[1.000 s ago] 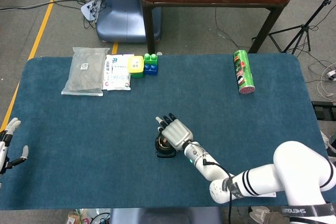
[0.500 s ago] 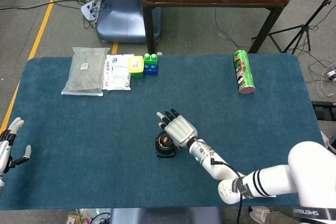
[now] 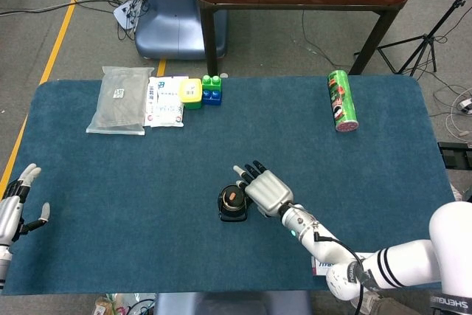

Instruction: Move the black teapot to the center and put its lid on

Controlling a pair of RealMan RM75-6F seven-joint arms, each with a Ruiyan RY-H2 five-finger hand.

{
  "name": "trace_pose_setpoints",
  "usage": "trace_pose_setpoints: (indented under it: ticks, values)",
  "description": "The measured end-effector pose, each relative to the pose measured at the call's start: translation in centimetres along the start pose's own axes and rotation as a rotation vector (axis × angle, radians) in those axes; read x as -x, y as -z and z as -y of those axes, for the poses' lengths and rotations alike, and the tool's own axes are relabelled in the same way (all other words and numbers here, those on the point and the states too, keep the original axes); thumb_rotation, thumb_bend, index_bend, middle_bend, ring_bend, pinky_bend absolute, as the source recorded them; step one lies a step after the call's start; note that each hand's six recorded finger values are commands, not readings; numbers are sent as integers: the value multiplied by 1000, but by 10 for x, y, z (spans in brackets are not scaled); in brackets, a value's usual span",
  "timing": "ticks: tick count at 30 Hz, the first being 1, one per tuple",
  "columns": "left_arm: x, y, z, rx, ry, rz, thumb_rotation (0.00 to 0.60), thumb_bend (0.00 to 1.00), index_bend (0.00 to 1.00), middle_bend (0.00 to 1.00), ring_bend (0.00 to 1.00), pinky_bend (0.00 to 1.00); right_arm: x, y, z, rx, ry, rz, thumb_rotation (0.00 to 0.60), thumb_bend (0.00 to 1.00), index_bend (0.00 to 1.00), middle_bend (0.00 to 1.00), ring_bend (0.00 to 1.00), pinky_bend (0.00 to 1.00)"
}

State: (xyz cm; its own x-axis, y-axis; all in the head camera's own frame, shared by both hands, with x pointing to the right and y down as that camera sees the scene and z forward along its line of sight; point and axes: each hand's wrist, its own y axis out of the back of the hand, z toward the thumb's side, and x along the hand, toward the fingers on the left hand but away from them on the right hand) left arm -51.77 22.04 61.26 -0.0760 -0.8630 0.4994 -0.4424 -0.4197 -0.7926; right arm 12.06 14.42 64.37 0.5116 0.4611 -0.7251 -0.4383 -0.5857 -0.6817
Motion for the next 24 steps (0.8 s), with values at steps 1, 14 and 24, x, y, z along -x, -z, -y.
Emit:
trace_pose_setpoints:
  ticks: [1, 14, 24]
  values:
    - [0, -1, 0, -2, 1, -2, 600, 490, 0, 0, 0, 0, -1, 1, 1, 2, -3, 1, 600, 354, 180, 0, 0, 0]
    - [-2, -1, 1, -5, 4, -17, 600, 490, 0, 0, 0, 0, -2, -6, 12, 4, -26, -38, 600, 354, 180, 0, 0, 0]
    - [-1, 1, 4, -9, 9, -19, 600, 490, 0, 0, 0, 0, 2, -5, 23, -10, -53, -29, 600, 354, 180, 0, 0, 0]
